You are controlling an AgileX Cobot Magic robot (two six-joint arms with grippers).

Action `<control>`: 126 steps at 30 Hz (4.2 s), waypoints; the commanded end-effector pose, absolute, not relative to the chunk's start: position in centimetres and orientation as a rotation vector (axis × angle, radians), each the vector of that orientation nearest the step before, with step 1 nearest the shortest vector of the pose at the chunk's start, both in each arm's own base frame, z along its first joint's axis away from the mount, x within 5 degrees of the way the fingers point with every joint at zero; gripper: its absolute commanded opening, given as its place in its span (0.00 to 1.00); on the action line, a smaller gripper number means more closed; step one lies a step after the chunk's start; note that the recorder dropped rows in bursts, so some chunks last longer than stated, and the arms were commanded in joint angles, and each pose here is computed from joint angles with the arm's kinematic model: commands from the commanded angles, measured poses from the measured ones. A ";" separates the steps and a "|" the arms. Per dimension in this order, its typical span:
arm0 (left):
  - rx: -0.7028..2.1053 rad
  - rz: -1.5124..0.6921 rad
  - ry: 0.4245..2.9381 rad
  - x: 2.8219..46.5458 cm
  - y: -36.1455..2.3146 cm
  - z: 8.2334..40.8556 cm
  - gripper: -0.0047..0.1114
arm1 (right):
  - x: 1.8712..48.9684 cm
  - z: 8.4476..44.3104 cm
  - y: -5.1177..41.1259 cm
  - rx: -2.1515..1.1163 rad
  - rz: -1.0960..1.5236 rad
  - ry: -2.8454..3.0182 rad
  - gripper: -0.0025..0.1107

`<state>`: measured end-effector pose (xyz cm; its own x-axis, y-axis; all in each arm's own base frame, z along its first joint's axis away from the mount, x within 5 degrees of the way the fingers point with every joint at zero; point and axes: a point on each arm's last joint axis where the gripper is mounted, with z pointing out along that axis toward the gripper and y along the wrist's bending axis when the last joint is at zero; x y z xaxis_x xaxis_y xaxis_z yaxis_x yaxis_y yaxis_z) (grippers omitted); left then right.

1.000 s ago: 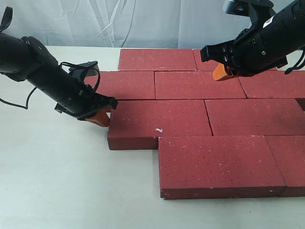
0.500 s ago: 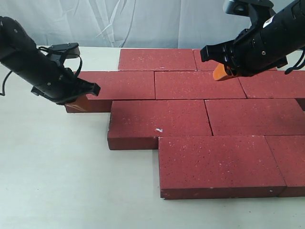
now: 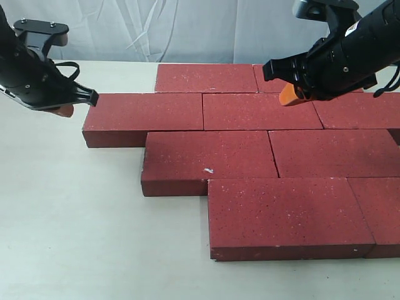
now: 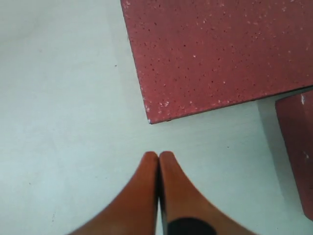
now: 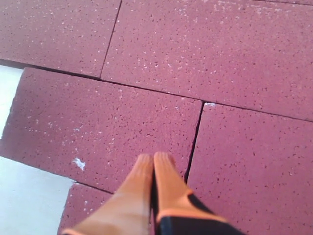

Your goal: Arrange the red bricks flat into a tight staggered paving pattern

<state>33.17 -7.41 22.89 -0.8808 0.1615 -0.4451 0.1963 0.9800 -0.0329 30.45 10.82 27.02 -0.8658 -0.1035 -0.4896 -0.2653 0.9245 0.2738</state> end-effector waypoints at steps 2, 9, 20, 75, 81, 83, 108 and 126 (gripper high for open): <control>0.238 -0.100 2.644 33.0 -7.3 23.6 0.04 | 30.4 27.1 10.7 -0.271 0.457 2.603 0.02; 0.235 -0.105 2.607 32.6 -7.2 24.8 0.04 | 30.3 27.0 10.5 -0.294 0.434 2.618 0.02; 0.236 -0.103 2.435 30.0 -6.5 30.4 0.04 | 30.0 27.1 9.4 -0.309 0.279 2.651 0.02; 0.215 -0.132 2.267 23.5 -5.1 36.0 0.04 | 11.0 37.0 1.0 0.016 0.148 1.883 0.02; 0.205 -0.154 2.267 23.5 -5.2 36.0 0.04 | 9.7 36.2 0.8 0.008 0.127 1.748 0.02; 0.205 -0.154 2.267 23.5 -5.2 36.0 0.04 | 10.1 35.0 0.8 0.009 0.126 1.759 0.02; 0.207 -0.151 2.271 23.5 -5.2 36.0 0.04 | 11.0 31.5 0.8 0.015 0.125 1.728 0.02; 0.206 -0.153 2.271 23.5 -5.2 36.0 0.04 | 11.1 30.2 0.8 0.002 0.107 1.752 0.02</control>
